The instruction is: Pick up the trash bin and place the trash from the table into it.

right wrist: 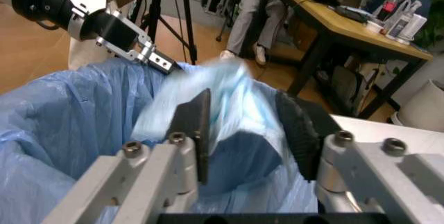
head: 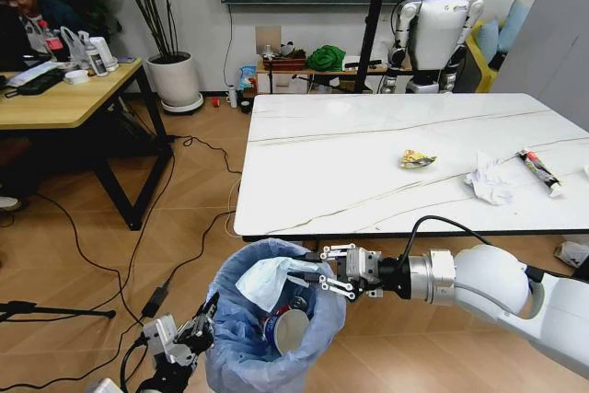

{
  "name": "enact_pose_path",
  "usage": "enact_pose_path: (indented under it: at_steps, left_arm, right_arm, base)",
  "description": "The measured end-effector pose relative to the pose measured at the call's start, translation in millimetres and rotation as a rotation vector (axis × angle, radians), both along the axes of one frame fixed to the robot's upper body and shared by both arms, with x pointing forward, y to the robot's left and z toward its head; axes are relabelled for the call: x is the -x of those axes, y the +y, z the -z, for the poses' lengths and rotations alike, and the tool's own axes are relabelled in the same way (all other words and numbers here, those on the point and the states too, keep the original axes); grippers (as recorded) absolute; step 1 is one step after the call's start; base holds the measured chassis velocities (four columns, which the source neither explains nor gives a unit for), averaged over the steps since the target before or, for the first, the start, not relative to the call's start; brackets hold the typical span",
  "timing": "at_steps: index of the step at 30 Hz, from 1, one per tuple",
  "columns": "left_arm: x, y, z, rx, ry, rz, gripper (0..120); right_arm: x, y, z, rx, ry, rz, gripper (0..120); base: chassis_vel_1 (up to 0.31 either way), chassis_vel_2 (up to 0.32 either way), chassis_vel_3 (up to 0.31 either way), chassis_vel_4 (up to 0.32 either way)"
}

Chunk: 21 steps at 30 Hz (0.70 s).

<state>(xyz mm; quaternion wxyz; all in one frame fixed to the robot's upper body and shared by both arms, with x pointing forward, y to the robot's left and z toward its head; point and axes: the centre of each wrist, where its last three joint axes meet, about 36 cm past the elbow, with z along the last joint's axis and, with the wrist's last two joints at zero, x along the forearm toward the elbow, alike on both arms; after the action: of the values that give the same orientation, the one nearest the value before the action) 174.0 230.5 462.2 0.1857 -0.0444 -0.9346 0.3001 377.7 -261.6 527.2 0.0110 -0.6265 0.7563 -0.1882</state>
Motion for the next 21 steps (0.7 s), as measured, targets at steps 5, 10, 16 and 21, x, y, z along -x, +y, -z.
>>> enact_pose_path:
  at_steps: [5, 10, 16, 21]
  left_arm:
    - [-0.2, 0.6, -0.1, -0.002, -0.001, -0.001, 0]
    - [-0.6, 0.8, 0.2, -0.002, -0.002, -0.002, 0]
    - [-0.7, 1.1, 1.8, -0.004, 0.000, 0.000, 0]
    - [-0.3, -0.6, 2.2, -0.006, -0.004, 0.007, 0]
  right_arm:
    - [-0.7, -0.1, 1.0, -0.009, 0.009, 0.004, 59]
    - [-6.0, -0.4, -5.1, -0.090, 0.034, 0.096, 77]
    - [-35.1, -13.6, -26.7, -0.271, 0.076, 0.382, 95]
    - [-53.5, -46.2, -38.8, -0.332, 0.053, 0.578, 100]
  base:
    - [0.000, 0.000, 0.000, 0.000]
    - [0.000, 0.000, 0.000, 0.000]
    - [0.000, 0.000, 0.000, 0.000]
    - [0.000, 0.000, 0.000, 0.000]
